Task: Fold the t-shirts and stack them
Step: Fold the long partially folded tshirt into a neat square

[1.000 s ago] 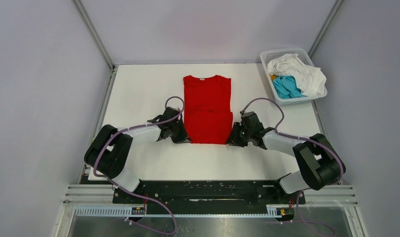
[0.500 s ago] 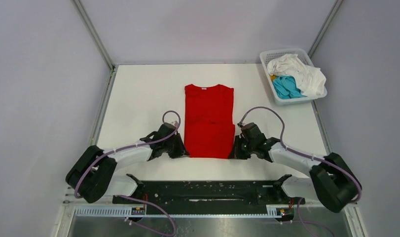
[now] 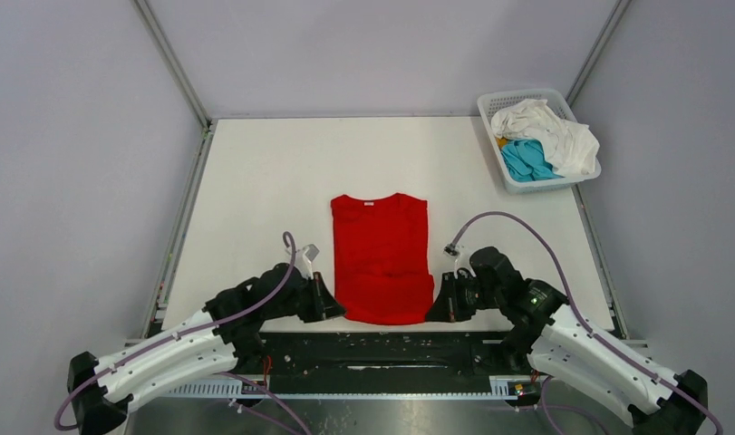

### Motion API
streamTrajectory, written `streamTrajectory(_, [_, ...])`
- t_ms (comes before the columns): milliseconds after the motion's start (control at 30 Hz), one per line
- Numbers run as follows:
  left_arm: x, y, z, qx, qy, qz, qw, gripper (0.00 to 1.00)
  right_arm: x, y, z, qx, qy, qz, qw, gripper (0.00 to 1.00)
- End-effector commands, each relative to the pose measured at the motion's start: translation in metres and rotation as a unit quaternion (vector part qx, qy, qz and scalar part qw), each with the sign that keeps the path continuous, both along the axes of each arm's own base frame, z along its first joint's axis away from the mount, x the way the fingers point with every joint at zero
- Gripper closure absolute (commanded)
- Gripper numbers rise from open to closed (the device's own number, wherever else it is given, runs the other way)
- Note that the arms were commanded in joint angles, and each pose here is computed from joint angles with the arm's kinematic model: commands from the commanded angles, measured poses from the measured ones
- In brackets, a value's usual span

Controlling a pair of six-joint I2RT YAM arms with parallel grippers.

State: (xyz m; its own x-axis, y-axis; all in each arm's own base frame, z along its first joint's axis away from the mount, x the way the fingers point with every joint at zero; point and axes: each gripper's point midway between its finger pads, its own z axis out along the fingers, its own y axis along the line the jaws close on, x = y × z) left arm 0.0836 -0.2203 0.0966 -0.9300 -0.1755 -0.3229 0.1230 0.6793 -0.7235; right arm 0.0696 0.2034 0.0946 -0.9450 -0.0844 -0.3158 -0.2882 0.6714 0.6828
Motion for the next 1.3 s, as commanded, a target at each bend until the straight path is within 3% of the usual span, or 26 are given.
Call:
streamTrajectory(0, [0.025,-0.002,0.044,-0.01,-0.068,0.029,0.997,1.0,0.01,0.011,0.045,0.037,-0.057,0.02,0.997,1.0])
streamTrajectory(200, [0.075,0.012,0.098,0.034,-0.17,0.116,0.978,1.0,0.053,0.025,0.095,0.057,-0.133,0.01,0.989,1.0])
streamTrajectory(367, [0.11,0.019,0.127,0.051,-0.216,0.178,0.959,1.0,0.08,0.035,0.126,0.126,-0.129,0.012,0.984,1.0])
streamTrajectory(500, [0.139,0.024,0.137,0.065,-0.227,0.203,0.95,1.0,0.104,0.032,0.125,0.13,-0.108,-0.009,0.986,1.0])
streamTrajectory(867, [0.216,0.039,0.138,0.093,-0.226,0.24,0.94,1.0,0.176,0.016,0.109,0.155,-0.052,-0.087,0.983,1.0])
streamTrajectory(1267, [0.315,0.026,0.086,0.152,-0.168,0.236,0.945,1.0,0.249,-0.012,0.051,0.132,0.007,-0.166,0.977,1.0])
